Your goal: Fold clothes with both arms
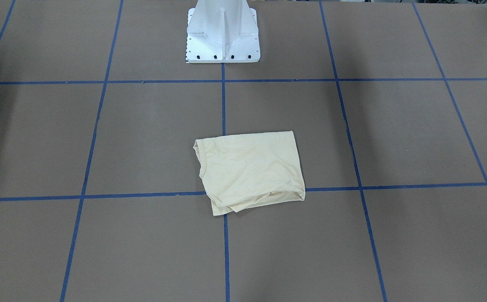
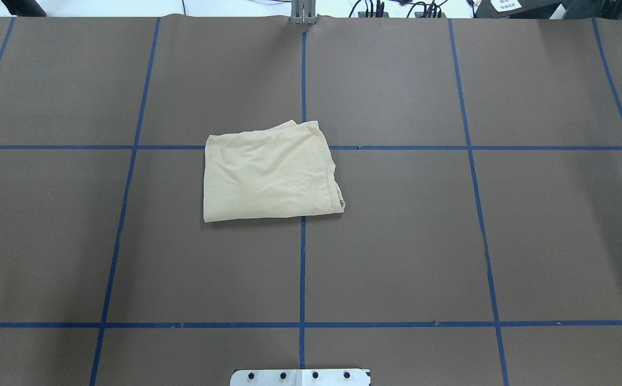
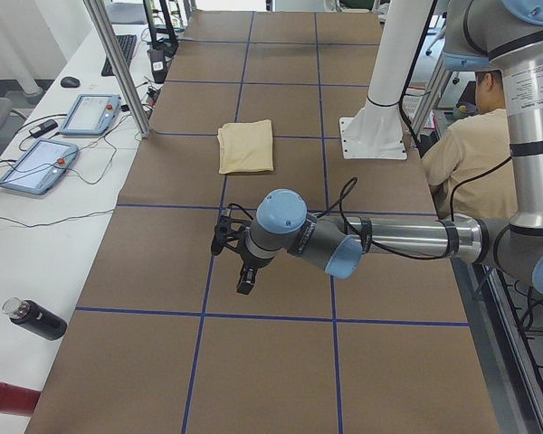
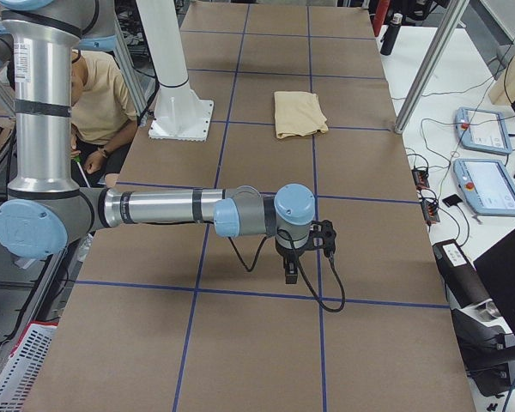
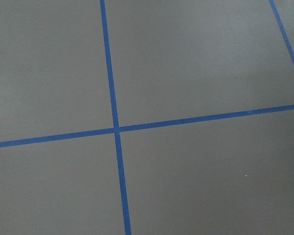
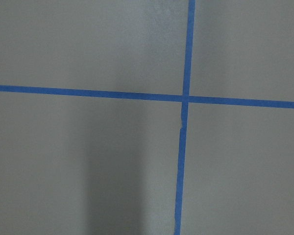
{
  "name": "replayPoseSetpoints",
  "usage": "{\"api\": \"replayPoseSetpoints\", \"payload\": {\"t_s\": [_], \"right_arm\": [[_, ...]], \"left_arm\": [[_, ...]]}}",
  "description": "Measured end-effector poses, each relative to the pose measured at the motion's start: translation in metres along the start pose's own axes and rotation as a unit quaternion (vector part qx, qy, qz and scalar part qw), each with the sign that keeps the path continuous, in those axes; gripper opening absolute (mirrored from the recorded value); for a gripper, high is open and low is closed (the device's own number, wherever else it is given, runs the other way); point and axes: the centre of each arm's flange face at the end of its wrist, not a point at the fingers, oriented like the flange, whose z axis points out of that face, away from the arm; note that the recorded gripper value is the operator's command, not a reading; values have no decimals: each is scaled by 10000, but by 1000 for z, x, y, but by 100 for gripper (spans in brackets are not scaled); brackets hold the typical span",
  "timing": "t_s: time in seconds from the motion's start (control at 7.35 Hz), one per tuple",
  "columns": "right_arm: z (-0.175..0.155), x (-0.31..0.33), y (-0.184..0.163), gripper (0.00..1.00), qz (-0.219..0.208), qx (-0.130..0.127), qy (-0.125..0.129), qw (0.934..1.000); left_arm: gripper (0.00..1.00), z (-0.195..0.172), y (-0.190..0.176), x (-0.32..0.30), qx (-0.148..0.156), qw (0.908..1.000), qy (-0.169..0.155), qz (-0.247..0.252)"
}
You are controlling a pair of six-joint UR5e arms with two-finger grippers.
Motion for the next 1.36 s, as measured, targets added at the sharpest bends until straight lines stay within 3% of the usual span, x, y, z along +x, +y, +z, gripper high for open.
{"api": "replayPoseSetpoints", "payload": {"t_s": [0.41, 1.36], "right_arm": [[1, 1, 1, 100, -4, -7, -6, 10000], [-9, -7, -1, 100, -84, 93, 44, 9999]], "left_arm": [[100, 2, -2, -13, 10, 9984, -568, -55], [100, -2, 5, -10, -99, 9986, -491, -166]]}}
